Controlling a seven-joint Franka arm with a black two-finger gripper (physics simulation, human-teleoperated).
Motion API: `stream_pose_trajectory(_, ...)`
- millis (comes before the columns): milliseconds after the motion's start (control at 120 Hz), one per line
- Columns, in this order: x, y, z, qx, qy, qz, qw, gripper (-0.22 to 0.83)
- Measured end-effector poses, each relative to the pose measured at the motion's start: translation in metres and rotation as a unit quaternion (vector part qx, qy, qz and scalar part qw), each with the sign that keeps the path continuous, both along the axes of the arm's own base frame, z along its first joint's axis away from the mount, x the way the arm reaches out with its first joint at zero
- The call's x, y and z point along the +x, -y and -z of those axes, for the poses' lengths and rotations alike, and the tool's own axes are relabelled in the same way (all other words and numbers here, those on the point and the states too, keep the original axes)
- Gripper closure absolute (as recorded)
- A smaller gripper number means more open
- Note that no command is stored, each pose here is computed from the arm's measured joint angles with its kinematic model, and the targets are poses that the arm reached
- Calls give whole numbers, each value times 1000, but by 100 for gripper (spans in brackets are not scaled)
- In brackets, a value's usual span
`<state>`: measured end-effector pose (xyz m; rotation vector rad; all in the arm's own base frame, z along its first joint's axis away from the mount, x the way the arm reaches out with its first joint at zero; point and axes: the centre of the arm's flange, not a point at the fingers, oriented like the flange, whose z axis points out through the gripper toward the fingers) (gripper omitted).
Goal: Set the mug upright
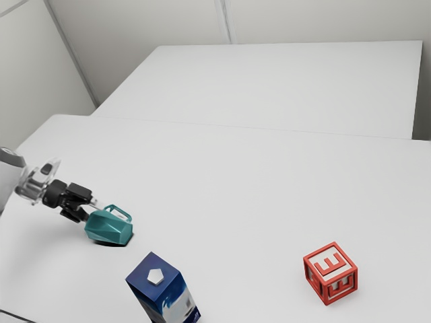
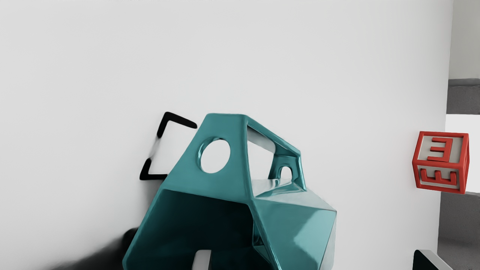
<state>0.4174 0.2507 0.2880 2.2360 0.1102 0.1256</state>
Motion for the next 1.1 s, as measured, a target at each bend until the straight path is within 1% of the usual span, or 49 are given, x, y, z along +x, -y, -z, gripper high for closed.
stream_pose_trajectory(100,1,4,2,-11,12,5,1000,2)
stream_pose_trajectory(233,1,10,9,-27,18,16,999,2)
stream_pose_trajectory(275,0,11,11,-32,20,19,999,4)
stream_pose_trajectory(333,1,15,12,-36,23,24,999,12)
stream_pose_trajectory(483,2,17,11,-41,33,32,998,38)
stream_pose_trajectory(583,2,18,10,-42,39,35,998,53)
stream_pose_trajectory(650,2,18,10,-41,42,37,998,61)
stream_pose_trajectory(717,2,18,9,-41,45,39,997,67)
stream_pose_trajectory(783,2,18,8,-40,48,41,997,70)
stream_pose_trajectory(950,3,18,-4,-31,62,45,997,74)
stream_pose_trajectory(1100,9,25,-30,-15,85,58,995,76)
